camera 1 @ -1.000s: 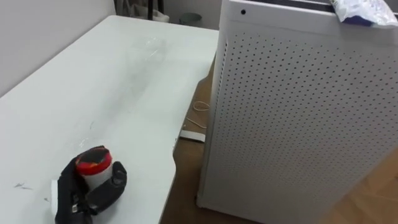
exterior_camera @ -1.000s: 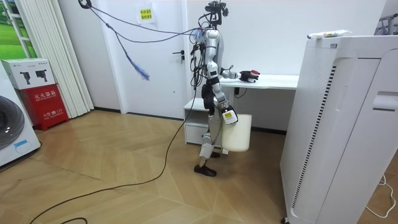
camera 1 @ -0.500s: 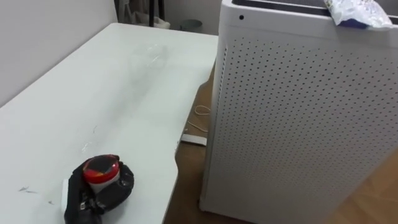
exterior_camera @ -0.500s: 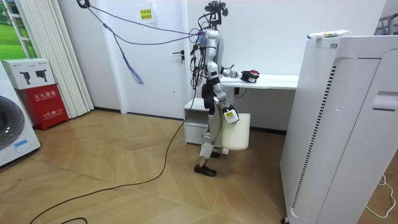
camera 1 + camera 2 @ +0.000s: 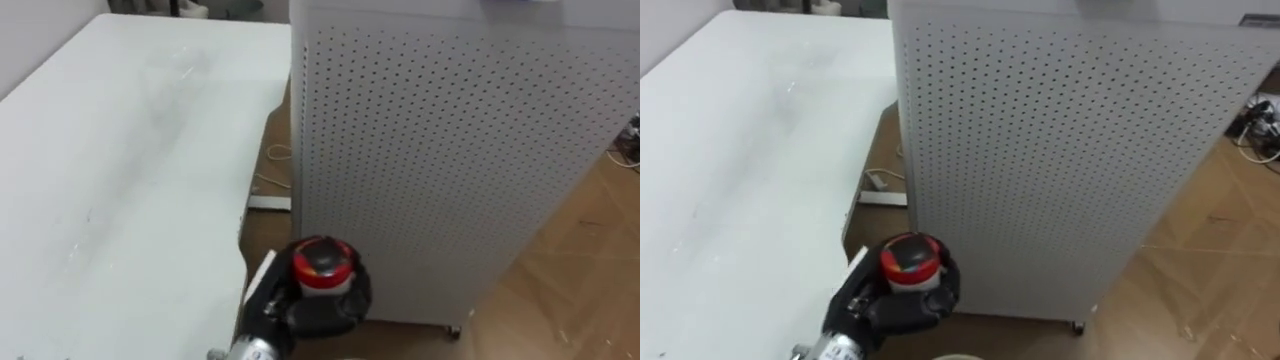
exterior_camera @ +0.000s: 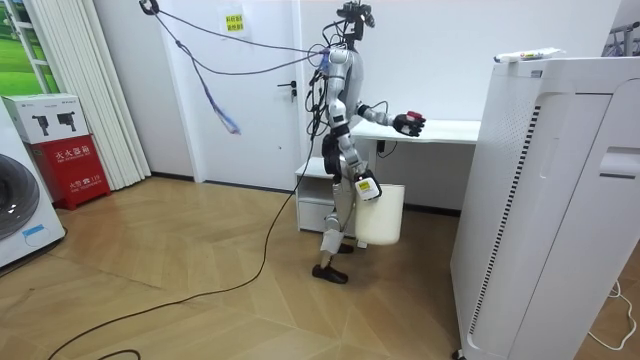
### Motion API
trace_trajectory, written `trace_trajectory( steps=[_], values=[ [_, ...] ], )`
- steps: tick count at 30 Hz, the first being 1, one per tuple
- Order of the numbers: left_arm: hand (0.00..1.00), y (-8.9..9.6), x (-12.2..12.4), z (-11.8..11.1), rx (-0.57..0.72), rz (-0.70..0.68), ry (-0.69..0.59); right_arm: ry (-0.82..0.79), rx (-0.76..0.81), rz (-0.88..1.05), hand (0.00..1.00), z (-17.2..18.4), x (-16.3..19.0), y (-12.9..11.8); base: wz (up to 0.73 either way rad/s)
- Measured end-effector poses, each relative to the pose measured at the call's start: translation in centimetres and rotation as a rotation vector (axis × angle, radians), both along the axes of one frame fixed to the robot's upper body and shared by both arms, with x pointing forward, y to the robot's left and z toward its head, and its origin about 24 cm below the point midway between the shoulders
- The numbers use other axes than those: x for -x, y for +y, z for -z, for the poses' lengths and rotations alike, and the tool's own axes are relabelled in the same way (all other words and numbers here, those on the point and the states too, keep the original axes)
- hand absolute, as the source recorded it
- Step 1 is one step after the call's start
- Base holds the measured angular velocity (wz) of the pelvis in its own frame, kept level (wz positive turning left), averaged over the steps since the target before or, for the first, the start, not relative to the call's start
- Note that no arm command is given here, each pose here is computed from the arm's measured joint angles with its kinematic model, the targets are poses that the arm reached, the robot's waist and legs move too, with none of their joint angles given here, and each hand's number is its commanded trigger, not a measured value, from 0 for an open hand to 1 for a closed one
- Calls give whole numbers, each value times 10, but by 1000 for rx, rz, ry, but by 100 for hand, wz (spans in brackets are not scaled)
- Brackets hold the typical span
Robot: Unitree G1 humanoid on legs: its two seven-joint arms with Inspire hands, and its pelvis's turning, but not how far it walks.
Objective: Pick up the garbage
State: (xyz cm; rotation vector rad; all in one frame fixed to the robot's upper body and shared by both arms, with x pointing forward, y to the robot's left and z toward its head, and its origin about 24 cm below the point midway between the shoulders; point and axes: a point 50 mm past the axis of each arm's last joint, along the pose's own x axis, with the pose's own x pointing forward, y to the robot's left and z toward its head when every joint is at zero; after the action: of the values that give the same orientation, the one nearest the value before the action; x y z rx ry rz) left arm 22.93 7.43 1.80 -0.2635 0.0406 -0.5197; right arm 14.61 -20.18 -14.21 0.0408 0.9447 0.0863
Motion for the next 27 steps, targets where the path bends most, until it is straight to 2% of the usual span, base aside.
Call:
trace_trajectory(
  steps=[5, 17, 18, 19, 20, 27],
  values=[
    [100, -6, 5, 5, -3, 99, 23, -52, -3, -12, 100, -7, -14, 1, -8],
    [100, -15, 11, 10, -18, 215, 56, -109, 25, -5, 100, -17, -34, -6, -2],
    [91, -16, 13, 10, -17, 231, 57, -109, 27, -5, 100, -17, -34, -6, 0],
    [56, -17, 14, 11, -18, 239, 59, -109, 28, -6, 100, -17, -34, -7, 0],
    [0, -20, 16, 12, -19, 254, 62, -111, 31, -6, 100, -18, -35, -8, 0],
    [0, -20, 21, 17, -35, 296, 79, -126, 50, 27, 100, -20, -38, -12, -3]
  ],
)
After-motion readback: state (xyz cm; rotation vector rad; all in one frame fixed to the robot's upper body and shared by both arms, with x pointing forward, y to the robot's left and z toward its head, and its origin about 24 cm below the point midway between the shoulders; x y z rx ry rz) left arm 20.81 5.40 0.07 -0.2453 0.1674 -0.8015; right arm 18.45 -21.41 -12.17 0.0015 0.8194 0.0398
